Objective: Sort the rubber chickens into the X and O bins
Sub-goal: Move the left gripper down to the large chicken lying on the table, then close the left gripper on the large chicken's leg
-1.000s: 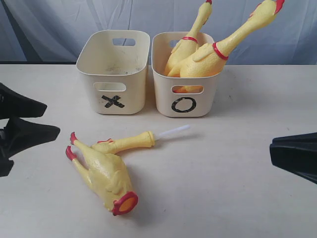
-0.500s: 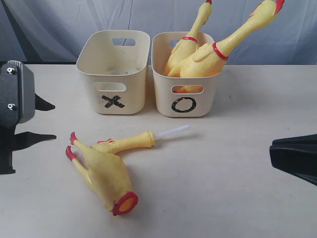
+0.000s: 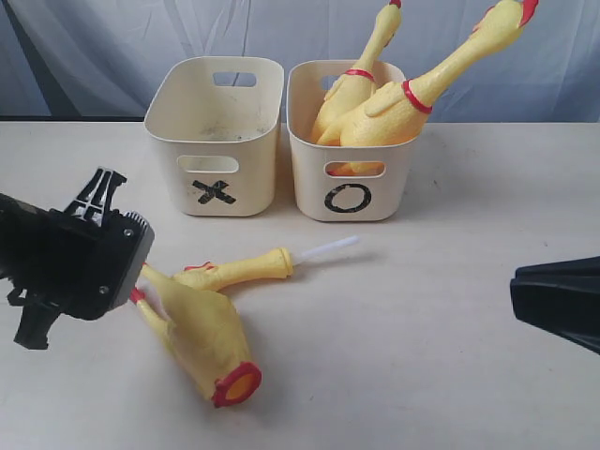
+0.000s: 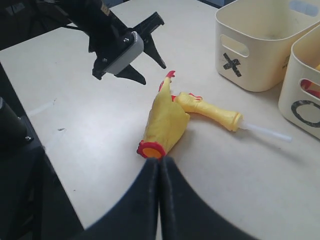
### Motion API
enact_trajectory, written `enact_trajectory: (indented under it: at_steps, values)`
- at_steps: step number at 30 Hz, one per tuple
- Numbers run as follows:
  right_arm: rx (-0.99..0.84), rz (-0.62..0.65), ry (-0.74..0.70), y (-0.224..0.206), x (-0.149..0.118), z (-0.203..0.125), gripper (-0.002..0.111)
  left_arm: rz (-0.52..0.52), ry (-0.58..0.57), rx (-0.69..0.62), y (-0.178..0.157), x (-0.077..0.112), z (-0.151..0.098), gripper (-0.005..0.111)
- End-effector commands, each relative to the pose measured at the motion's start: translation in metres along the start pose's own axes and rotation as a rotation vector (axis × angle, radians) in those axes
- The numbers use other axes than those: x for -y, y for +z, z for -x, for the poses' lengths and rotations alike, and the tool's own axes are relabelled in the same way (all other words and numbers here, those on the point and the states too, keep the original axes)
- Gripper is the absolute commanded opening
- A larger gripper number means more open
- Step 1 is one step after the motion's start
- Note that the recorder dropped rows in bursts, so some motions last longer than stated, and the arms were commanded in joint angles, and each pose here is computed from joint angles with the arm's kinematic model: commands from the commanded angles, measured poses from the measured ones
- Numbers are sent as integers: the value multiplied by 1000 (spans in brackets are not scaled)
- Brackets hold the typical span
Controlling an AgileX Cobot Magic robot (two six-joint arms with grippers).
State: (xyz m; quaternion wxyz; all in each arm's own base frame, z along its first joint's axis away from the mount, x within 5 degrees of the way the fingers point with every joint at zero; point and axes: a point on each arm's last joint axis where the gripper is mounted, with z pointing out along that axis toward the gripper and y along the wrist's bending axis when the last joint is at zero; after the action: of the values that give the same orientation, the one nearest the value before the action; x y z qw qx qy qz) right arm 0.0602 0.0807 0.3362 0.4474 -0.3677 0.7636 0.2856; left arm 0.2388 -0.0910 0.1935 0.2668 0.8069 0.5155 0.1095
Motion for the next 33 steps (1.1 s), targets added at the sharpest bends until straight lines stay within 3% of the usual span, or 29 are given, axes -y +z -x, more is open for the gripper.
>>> enact_trajectory:
  at_steps: [1, 22, 25, 33]
  values:
    - [1, 3, 1, 0, -1, -1, 0, 3, 49, -4, 11, -3, 4, 54]
    - [1, 3, 1, 0, -1, -1, 0, -13, 98, -56, 56, 0, 6, 52]
    - [-1, 4, 1, 0, -1, -1, 0, 7, 123, -59, 60, -1, 12, 46]
    - [-2, 7, 3, 0, -1, -2, 0, 31, 146, -70, 61, -3, 14, 6]
